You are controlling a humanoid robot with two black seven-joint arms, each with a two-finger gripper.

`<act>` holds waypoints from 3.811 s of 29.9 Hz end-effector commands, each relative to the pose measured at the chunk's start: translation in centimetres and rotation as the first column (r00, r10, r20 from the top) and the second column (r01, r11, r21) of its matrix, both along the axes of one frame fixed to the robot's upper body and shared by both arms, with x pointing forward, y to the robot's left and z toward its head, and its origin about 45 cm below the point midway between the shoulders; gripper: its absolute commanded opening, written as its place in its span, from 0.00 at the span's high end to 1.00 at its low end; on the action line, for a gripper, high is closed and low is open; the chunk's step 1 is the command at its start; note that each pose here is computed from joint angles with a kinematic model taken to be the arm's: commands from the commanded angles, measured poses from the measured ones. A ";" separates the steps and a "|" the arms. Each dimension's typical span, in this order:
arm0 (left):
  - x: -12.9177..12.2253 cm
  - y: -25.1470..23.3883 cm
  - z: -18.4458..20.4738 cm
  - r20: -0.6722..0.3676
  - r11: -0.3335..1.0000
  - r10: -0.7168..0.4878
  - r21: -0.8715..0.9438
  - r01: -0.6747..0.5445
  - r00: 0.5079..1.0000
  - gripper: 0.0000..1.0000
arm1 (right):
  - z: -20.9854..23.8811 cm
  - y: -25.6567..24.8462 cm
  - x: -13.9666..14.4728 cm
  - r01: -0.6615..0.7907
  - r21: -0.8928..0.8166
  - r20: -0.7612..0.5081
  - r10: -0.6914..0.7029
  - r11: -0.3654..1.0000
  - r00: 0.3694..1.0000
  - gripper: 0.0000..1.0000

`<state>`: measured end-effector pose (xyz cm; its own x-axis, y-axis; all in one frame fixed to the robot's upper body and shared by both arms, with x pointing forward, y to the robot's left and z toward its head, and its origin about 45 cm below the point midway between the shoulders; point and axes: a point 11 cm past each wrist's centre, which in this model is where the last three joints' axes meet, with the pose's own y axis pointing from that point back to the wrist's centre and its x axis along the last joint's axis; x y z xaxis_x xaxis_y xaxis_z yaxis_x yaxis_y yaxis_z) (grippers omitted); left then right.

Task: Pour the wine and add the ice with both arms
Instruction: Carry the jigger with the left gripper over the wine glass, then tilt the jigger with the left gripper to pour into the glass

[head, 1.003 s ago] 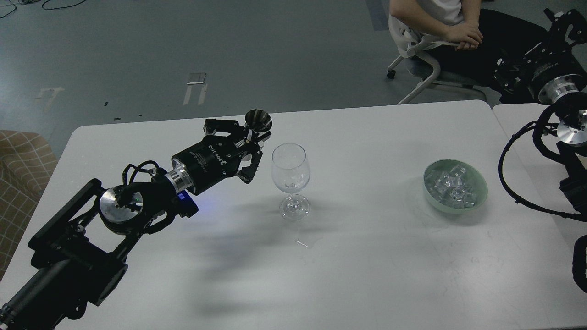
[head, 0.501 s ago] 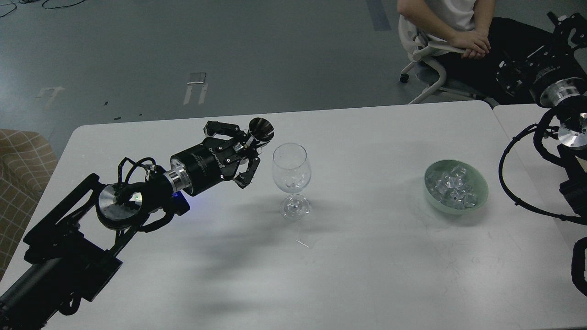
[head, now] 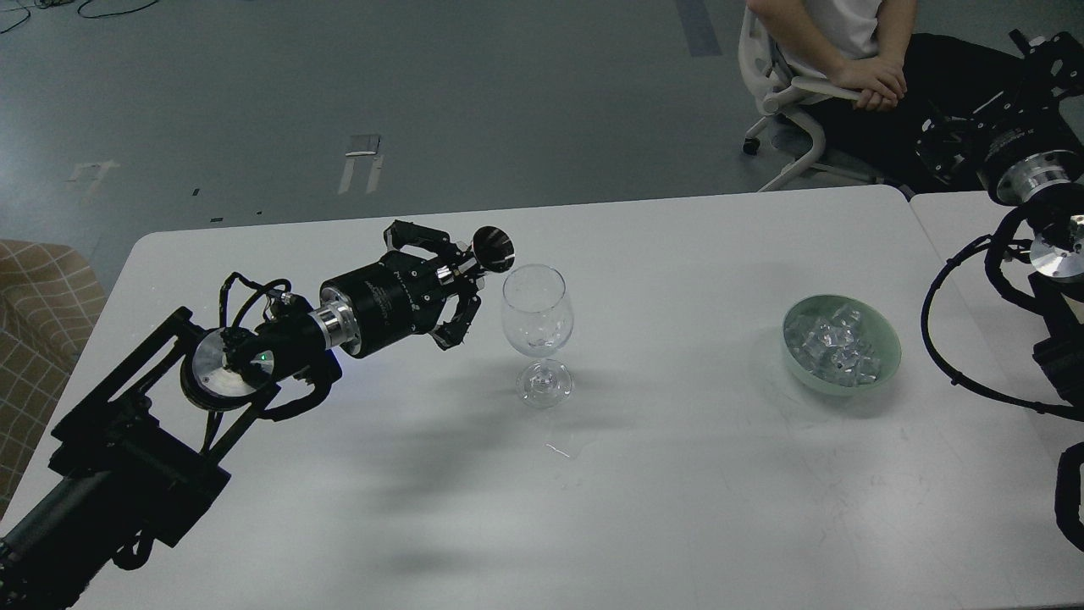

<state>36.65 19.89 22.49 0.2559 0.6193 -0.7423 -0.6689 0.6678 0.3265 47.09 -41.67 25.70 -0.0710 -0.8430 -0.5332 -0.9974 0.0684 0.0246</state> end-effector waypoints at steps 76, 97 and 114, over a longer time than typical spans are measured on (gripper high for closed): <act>0.5 -1.8 3.7 0.328 0.828 -0.269 0.559 0.044 0.906 1.00 | -1.7 0.0 -0.7 -0.008 0.006 -0.029 0.008 1.000 1.000 0.00; -0.1 -3.2 6.0 0.410 0.803 -0.332 0.595 0.027 0.850 1.00 | -1.6 0.2 -0.7 -0.013 0.006 -0.027 0.013 1.000 1.000 0.00; -0.6 -3.9 6.6 0.473 0.709 -0.425 0.704 -0.041 0.772 1.00 | -1.7 0.0 -0.7 -0.012 0.005 -0.028 0.012 1.000 1.000 0.00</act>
<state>36.13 16.05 28.95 0.6436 0.7532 0.1360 -0.7458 0.5772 0.3325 46.39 -41.56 24.06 -0.0757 -0.8408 -0.5360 -0.9970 0.0559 0.0532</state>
